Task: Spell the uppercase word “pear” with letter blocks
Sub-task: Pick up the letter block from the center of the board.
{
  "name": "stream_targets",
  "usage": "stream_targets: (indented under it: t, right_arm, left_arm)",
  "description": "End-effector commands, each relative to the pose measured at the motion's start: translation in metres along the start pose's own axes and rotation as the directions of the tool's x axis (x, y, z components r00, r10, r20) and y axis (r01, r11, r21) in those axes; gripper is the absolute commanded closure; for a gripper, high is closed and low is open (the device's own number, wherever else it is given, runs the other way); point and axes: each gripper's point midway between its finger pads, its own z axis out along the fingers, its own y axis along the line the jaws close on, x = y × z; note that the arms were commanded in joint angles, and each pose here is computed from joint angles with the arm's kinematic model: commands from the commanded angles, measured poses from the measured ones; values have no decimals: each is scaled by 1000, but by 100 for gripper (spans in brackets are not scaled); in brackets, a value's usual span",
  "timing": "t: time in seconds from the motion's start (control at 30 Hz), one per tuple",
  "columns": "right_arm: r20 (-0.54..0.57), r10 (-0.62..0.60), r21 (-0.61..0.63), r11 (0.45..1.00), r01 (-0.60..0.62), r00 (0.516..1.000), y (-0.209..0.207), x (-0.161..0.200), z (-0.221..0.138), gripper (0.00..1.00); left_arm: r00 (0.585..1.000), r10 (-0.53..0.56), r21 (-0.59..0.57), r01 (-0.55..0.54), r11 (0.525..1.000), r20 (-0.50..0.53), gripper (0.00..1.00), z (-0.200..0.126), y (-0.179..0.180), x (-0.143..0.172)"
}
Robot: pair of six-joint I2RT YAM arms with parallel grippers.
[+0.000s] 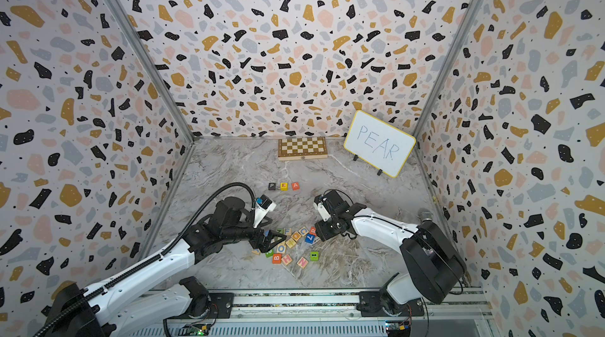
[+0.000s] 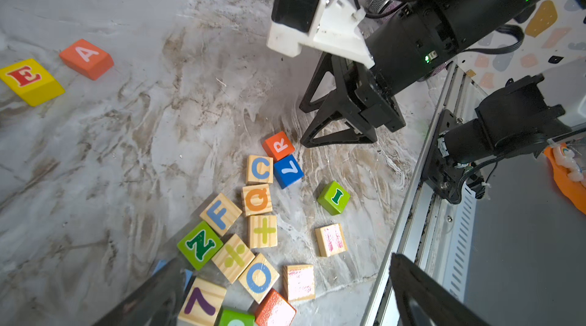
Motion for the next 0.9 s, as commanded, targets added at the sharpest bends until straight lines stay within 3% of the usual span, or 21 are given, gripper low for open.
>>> stream_targets:
  t: [0.0,0.87]
  right_arm:
    - [-34,38,41,998,-37,999,-9,13,-2,42]
    - [-72,8,38,999,-5,997,9,11,26,39]
  left_arm:
    - [999,23,-1,-23,1000,40,1,-2,-2,-8]
    - [998,38,-12,-37,999,57,1,2,1,-10]
